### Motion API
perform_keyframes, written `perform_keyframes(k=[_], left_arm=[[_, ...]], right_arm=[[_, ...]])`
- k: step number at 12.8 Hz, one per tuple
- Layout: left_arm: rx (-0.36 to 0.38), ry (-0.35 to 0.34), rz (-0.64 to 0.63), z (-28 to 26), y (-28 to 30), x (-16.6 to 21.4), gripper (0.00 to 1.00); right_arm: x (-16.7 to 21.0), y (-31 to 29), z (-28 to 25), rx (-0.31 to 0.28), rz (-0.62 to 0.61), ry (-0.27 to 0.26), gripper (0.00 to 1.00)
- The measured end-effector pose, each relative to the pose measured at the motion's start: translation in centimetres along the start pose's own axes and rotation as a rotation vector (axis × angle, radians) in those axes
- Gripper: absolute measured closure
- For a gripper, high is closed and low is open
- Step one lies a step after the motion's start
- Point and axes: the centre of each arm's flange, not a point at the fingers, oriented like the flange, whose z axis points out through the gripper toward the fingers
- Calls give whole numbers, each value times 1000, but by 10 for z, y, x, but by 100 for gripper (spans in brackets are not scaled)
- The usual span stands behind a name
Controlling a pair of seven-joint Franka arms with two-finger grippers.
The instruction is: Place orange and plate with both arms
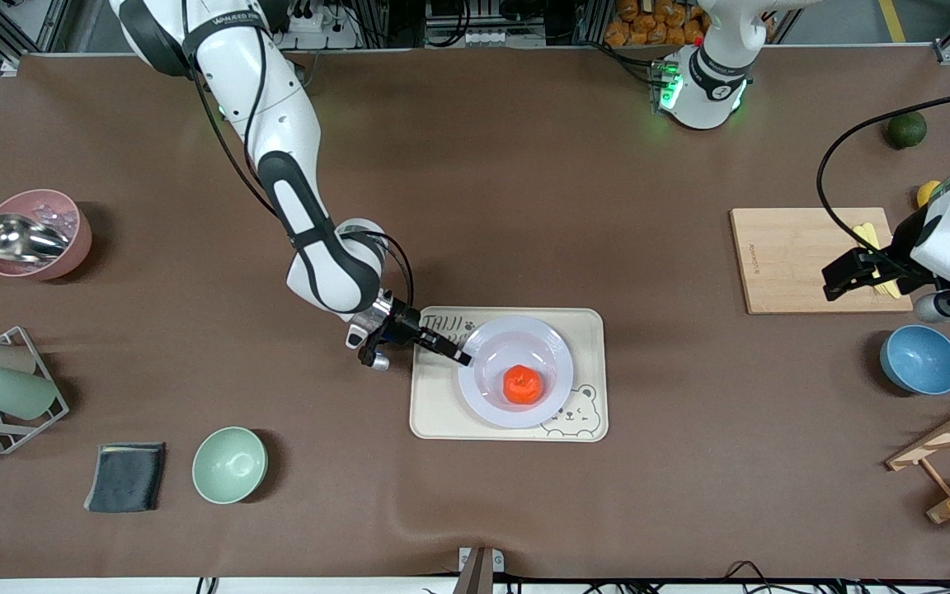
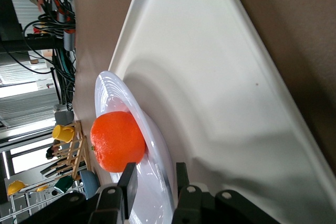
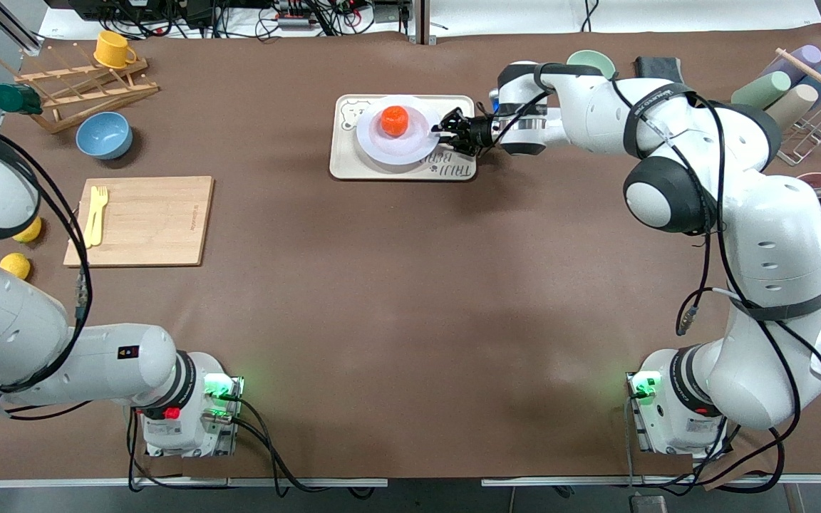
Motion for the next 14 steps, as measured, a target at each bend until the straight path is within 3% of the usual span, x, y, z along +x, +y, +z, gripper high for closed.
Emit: perform_keyframes(k=[5, 6, 7, 10, 14], left_arm=[[-1, 1, 3, 0, 2, 0, 0], [-1, 2, 4, 0, 2, 0, 0], [-1, 2, 4, 0, 2, 0, 0], [-1, 3, 4, 0, 2, 0, 0], [-2, 10, 1, -1, 1, 1, 0]], right_arm=[[8, -10, -3, -82, 29, -38, 61], [15, -10, -6, -102, 22, -40, 59], [21, -10, -10, -119, 19, -41, 52], [31, -22, -16, -189, 43, -63, 48], [44, -56, -40, -279, 120, -186, 44]])
